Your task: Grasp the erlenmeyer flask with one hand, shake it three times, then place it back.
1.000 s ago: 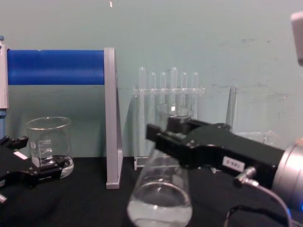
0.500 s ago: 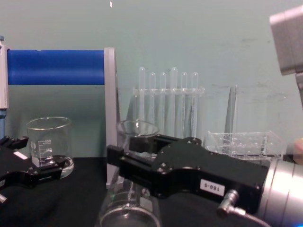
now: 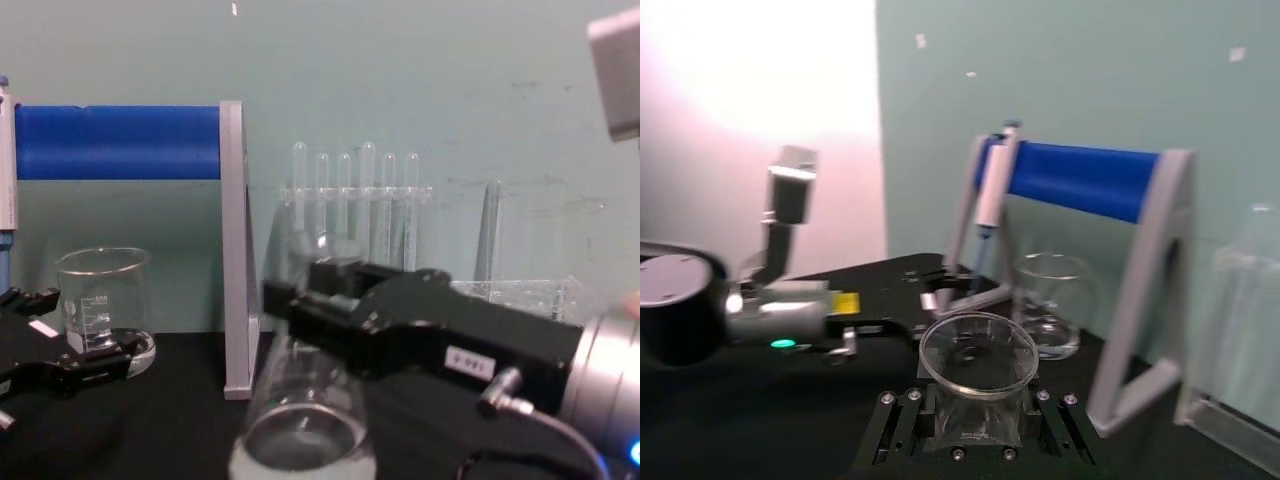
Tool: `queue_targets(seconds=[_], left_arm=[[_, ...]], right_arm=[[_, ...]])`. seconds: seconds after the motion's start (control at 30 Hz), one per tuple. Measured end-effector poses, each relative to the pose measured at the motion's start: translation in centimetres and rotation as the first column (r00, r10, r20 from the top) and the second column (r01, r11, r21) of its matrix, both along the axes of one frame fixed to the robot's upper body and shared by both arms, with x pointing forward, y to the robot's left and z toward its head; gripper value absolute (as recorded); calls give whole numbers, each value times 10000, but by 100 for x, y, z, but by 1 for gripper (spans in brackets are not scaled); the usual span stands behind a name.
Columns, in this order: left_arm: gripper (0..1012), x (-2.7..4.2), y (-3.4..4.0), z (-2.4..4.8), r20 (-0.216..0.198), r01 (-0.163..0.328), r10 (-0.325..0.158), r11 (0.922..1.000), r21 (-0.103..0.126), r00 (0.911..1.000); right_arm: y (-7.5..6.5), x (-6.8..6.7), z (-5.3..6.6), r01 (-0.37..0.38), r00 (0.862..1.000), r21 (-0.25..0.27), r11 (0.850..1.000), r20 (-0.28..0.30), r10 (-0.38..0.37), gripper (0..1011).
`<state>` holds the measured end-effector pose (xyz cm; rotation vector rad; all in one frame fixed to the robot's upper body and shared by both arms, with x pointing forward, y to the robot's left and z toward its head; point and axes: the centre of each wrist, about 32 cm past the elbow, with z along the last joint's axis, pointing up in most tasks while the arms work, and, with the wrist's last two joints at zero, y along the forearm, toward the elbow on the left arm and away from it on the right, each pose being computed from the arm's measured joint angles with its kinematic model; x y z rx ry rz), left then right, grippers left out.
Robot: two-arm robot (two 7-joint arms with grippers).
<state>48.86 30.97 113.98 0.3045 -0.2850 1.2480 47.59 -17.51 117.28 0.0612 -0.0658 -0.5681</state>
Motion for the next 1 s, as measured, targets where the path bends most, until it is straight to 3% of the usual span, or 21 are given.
queue_targets(seconds=[0.23,0.47,0.7,1.0], left_arm=[[1001,0,0,0,0,0,0,10000,0,10000],[1001,0,0,0,0,0,0,10000,0,10000],[1001,0,0,0,0,0,0,10000,0,10000],[1001,0,0,0,-1,0,0,10000,0,10000]], right_arm=[[-154,103,26,1131,9936,118,9935,38,-1132,450],[-359,202,47,2421,9702,260,9699,-25,-2421,450],[-598,281,71,3595,9330,356,9325,62,-3599,449],[-793,303,85,4465,8942,322,8942,189,-4472,450]])
